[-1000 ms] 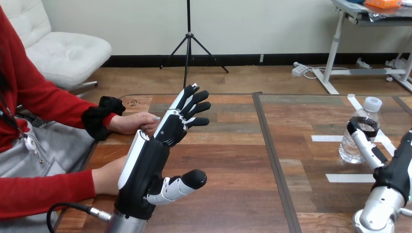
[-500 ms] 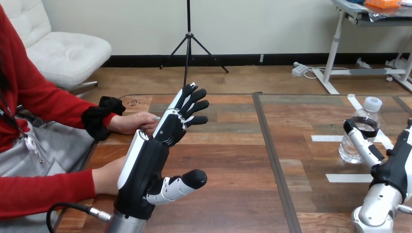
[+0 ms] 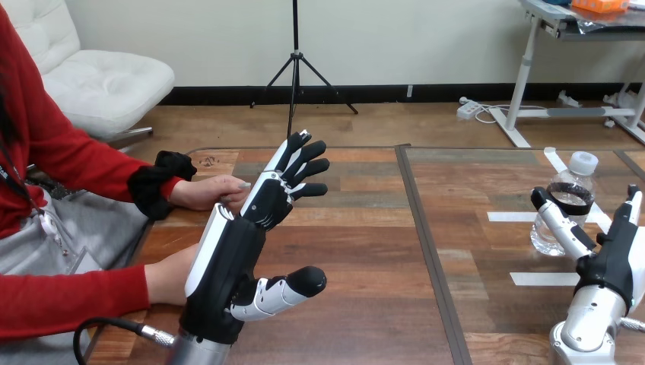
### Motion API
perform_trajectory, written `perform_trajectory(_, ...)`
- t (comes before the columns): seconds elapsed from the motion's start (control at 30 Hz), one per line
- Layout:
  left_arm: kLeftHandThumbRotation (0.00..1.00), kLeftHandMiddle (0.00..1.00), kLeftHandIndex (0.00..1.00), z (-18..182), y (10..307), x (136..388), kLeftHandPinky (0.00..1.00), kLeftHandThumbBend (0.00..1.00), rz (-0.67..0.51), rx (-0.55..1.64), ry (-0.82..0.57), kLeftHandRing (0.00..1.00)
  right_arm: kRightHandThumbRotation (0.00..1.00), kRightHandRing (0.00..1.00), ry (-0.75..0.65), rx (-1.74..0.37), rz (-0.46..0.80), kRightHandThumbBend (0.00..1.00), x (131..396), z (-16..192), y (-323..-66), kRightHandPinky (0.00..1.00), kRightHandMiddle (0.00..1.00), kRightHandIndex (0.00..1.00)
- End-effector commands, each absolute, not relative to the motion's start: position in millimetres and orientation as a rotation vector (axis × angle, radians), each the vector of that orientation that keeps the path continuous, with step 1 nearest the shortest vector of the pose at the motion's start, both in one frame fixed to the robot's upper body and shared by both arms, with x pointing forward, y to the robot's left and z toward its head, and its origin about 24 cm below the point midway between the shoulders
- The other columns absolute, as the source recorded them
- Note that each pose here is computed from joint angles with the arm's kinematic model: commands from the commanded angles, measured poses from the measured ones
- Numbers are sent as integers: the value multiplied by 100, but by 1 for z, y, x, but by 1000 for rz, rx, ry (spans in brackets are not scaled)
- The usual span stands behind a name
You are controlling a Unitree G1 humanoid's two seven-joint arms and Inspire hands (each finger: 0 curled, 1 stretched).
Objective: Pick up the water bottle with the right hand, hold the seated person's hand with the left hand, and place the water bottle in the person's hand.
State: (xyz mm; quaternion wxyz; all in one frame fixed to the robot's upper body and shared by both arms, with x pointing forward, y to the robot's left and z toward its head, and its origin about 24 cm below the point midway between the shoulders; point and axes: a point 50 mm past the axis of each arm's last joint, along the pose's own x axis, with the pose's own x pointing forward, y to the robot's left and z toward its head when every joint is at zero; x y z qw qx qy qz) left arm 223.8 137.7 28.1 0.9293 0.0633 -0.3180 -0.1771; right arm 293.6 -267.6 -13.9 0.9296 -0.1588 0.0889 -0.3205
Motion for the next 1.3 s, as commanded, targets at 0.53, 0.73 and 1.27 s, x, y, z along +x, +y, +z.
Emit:
perform_trajectory(0.53, 77, 92, 96, 37, 133, 226, 77, 88, -367, 122, -697, 88, 45, 100, 80, -283, -620, 100, 328, 25, -266, 89, 100, 100)
perform_trajectory(0.73, 78, 91, 96, 38, 133, 226, 77, 88, -352, 134, -713, 87, 46, 100, 101, -312, -621, 100, 329, 25, -266, 90, 100, 100)
perform_trajectory(1.27, 78, 92, 96, 37, 131, 224, 76, 88, -372, 125, -700, 87, 45, 100, 122, -282, -612, 100, 332, 27, -266, 89, 100, 100)
